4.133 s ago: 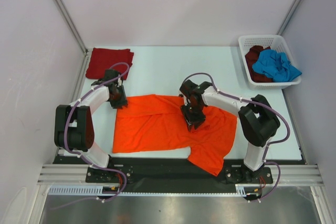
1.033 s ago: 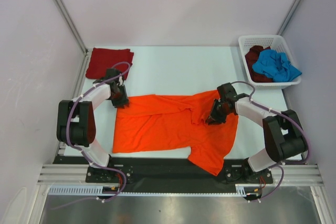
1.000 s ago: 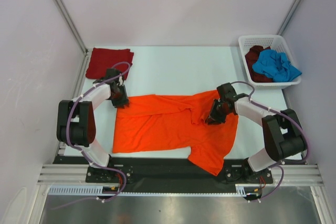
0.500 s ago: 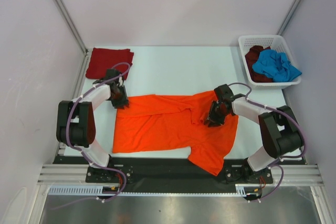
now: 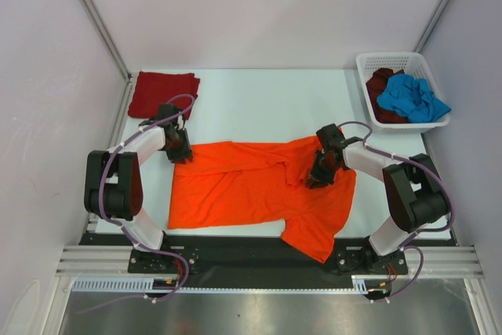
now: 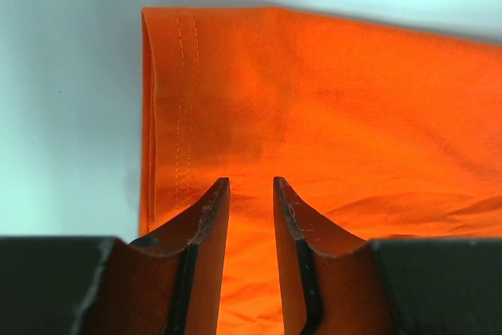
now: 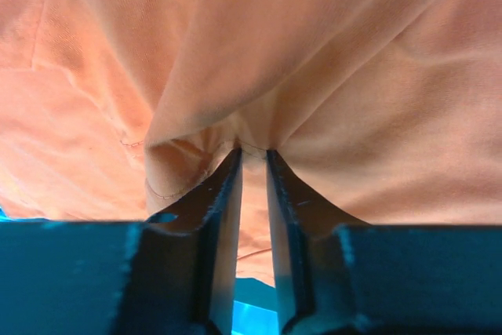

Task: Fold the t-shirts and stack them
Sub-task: Fold the tshirt

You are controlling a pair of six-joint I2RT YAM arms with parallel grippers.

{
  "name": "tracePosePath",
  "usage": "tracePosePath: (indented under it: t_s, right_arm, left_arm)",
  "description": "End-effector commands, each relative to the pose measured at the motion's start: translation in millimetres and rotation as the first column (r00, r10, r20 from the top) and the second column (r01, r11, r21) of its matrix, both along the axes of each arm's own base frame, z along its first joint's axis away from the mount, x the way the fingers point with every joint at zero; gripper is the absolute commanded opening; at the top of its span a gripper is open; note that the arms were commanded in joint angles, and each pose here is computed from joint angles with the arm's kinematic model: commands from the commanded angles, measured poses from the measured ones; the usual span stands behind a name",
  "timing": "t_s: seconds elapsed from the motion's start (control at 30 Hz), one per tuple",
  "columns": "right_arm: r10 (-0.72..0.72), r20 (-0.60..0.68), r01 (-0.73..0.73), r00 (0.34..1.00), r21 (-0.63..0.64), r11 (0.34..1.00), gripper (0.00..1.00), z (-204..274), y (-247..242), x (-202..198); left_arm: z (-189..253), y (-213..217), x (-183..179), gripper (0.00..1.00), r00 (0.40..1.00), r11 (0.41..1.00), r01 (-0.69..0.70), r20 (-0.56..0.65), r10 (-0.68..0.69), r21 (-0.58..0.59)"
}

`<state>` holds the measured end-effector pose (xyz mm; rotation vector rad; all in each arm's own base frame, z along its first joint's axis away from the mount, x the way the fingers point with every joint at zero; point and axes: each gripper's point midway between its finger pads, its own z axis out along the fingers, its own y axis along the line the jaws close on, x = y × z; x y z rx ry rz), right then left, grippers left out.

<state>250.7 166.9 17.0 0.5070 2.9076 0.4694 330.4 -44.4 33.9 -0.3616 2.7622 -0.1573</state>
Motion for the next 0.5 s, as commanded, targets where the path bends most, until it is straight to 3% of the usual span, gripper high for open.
tracePosePath:
  t_s: [0.0, 0.2, 0.3, 0.47]
  right_arm:
    - [0.002, 0.045, -0.001, 0.999, -0.038, 0.999, 0.22, 3, 1, 15]
    - [0.019, 0.07, -0.014, 0.997, -0.066, 0.998, 0.11, 15, -1, 20]
    - [0.019, 0.071, -0.013, 0.997, -0.083, 0.996, 0.01, 17, -4, 22]
    - [0.025, 0.083, -0.016, 0.996, -0.106, 0.994, 0.0, 28, -8, 21]
  left_arm:
    - [12, -1, 5, 0.34, 0.999, 1.0, 0.008, 0.049, -0.007, -0.004]
    - [8, -1, 3, 0.34, 0.999, 1.0, 0.007, 0.044, -0.007, -0.007]
    - [8, -2, 4, 0.34, 0.999, 1.0, 0.008, 0.045, -0.008, -0.009]
    - [11, -1, 5, 0.34, 0.999, 1.0, 0.011, 0.05, -0.011, -0.004]
